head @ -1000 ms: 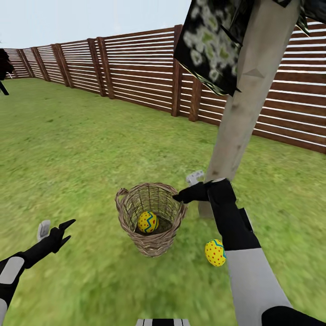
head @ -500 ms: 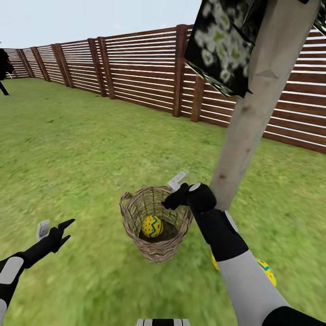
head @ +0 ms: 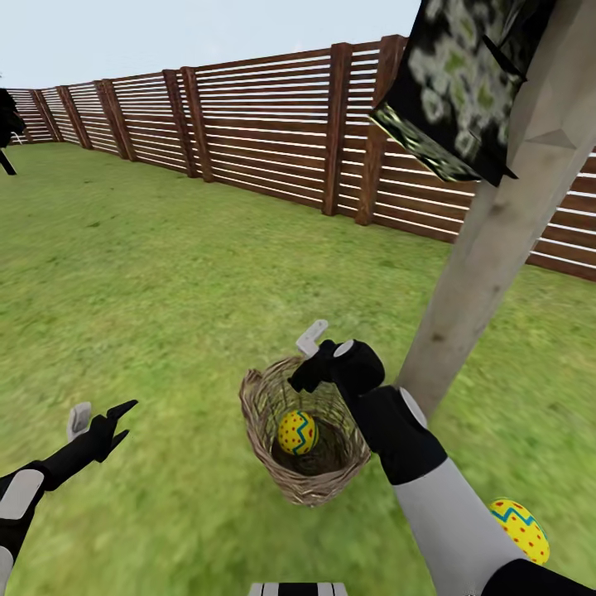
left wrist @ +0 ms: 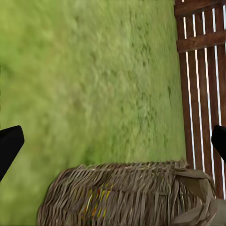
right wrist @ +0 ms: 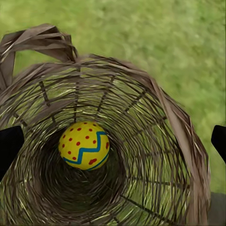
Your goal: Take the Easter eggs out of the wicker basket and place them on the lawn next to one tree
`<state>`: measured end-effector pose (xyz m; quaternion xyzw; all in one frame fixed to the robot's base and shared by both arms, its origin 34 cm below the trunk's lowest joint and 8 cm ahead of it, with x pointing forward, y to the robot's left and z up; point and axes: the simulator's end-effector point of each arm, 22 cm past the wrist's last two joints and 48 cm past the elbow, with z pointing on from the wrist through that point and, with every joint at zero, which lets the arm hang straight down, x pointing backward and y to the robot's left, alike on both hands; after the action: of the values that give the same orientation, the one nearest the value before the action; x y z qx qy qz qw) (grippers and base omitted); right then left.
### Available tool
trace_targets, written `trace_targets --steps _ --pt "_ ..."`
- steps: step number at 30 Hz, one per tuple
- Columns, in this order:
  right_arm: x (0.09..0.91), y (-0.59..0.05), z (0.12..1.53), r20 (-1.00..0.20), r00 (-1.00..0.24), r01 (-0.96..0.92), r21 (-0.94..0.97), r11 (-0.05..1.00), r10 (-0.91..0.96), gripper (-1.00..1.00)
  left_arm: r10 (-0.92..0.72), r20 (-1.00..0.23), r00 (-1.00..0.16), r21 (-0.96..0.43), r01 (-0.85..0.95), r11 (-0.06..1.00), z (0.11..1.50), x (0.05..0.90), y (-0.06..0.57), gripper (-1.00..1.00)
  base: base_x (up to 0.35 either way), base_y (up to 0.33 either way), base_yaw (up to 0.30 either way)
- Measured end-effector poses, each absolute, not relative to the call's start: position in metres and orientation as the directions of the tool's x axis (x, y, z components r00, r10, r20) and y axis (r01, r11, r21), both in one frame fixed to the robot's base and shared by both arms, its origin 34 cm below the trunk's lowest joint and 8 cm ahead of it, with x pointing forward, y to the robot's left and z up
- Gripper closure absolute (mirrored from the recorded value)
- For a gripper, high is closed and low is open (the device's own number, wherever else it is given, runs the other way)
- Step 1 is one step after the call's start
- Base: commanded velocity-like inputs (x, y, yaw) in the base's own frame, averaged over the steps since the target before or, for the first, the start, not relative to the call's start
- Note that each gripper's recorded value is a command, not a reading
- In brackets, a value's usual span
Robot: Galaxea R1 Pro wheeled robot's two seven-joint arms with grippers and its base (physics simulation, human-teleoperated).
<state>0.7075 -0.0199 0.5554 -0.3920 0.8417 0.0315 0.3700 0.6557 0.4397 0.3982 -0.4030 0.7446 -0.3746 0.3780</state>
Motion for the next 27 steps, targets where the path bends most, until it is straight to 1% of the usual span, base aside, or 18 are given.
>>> trace_targets --steps 6,10,17,19,24,27 --pt "0.697 -0.013 0.532 -0.599 -0.423 -0.716 -0.239 0.656 -0.680 -1.00 -0.883 -0.262 -0.389 -0.865 -0.312 0.394 0.399 0.656 0.439 -1.00 0.008 0.011 0.000" --pt "0.681 -0.011 0.494 -0.525 -0.451 -0.758 -0.202 0.620 -0.722 -1.00 -0.881 -0.261 -0.395 -0.862 -0.315 0.396 0.396 0.656 0.438 -1.00 0.000 0.000 0.000" --pt "0.676 -0.024 0.449 -0.449 -0.487 -0.777 -0.170 0.606 -0.749 -1.00 -0.879 -0.250 -0.407 -0.852 -0.339 0.399 0.379 0.653 0.435 -1.00 0.000 0.000 0.000" --pt "0.676 -0.024 0.442 -0.438 -0.472 -0.787 -0.181 0.589 -0.765 -1.00 -0.879 -0.245 -0.409 -0.850 -0.345 0.398 0.374 0.652 0.434 -1.00 0.000 0.000 0.000" --pt "0.682 -0.021 0.430 -0.430 -0.382 -0.822 -0.246 0.513 -0.818 -1.00 -0.879 -0.236 -0.415 -0.843 -0.363 0.397 0.361 0.649 0.433 -1.00 0.000 0.000 0.000" --pt "0.683 -0.020 0.423 -0.426 -0.367 -0.831 -0.248 0.498 -0.827 -1.00 -0.879 -0.231 -0.417 -0.838 -0.373 0.397 0.354 0.648 0.433 -1.00 0.000 0.000 0.000"
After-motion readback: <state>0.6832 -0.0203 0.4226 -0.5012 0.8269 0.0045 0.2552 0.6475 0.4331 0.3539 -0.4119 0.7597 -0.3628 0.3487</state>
